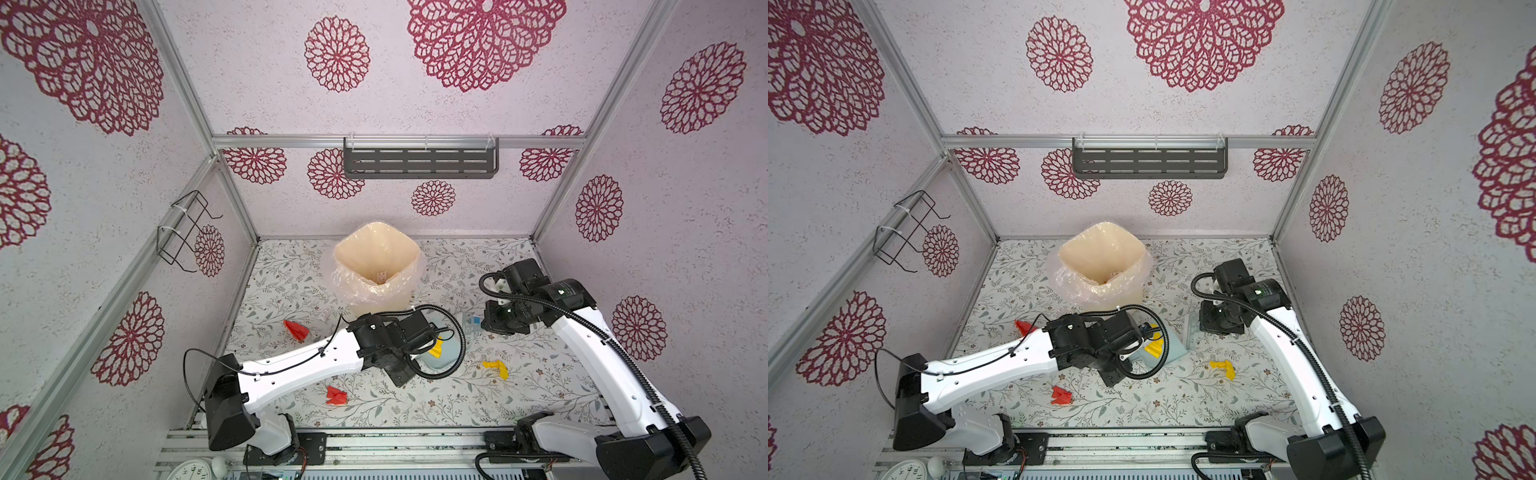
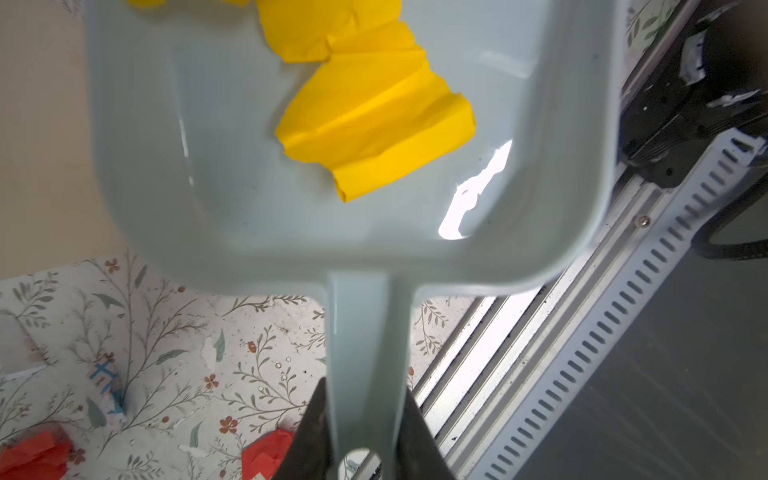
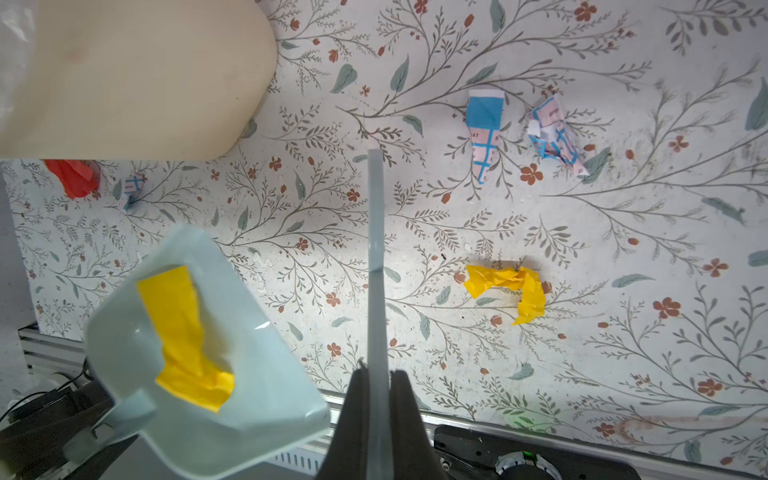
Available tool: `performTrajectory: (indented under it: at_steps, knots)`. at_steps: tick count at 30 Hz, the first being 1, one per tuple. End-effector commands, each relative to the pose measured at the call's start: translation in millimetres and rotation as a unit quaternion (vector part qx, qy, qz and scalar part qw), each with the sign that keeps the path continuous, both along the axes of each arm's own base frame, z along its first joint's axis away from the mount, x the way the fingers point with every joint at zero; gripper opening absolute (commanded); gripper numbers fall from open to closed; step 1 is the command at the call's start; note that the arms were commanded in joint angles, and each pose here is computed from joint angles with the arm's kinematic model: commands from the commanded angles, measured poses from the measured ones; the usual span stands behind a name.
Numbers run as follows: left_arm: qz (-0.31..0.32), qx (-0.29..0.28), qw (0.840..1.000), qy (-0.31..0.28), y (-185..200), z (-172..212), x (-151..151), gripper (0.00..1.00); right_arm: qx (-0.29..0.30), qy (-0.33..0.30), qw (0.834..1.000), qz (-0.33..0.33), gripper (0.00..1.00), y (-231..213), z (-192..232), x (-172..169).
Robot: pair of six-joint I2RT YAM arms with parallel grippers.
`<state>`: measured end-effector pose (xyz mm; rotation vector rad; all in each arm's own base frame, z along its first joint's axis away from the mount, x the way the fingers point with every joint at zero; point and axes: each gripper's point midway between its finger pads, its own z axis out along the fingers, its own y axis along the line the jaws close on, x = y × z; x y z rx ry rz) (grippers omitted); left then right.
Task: Sweep away the paper scraps from the table
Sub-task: 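Lift the dustpan toward the bin with the left gripper while the right withdraws the brush, then tip the dustpan over the beige bin with the left gripper to empty it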
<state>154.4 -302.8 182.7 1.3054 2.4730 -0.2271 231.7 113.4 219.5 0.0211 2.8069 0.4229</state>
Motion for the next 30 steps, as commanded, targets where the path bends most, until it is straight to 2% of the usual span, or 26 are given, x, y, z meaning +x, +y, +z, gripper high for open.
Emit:
performTrajectory:
  at_steps: [1, 8, 14, 30]
  knots:
    - [0.024, -0.002, 1.0, -0.01, 9, 28, -4, 0.0, 0.021, -0.014, 1.0, 0.015, 0.0, 8, 3, 5]
    - [0.057, -0.05, 0.997, -0.028, 13, 89, 1, 0.0, 0.033, -0.013, 0.999, 0.02, 0.0, 13, 1, 9]
    - [0.113, -0.048, 0.991, -0.051, 37, 124, 19, 0.0, 0.032, -0.016, 0.999, 0.022, 0.0, 12, 2, 12]
    - [0.248, -0.006, 0.964, -0.092, 118, 149, 73, 0.0, 0.067, -0.022, 0.997, 0.034, 0.0, 25, 6, 15]
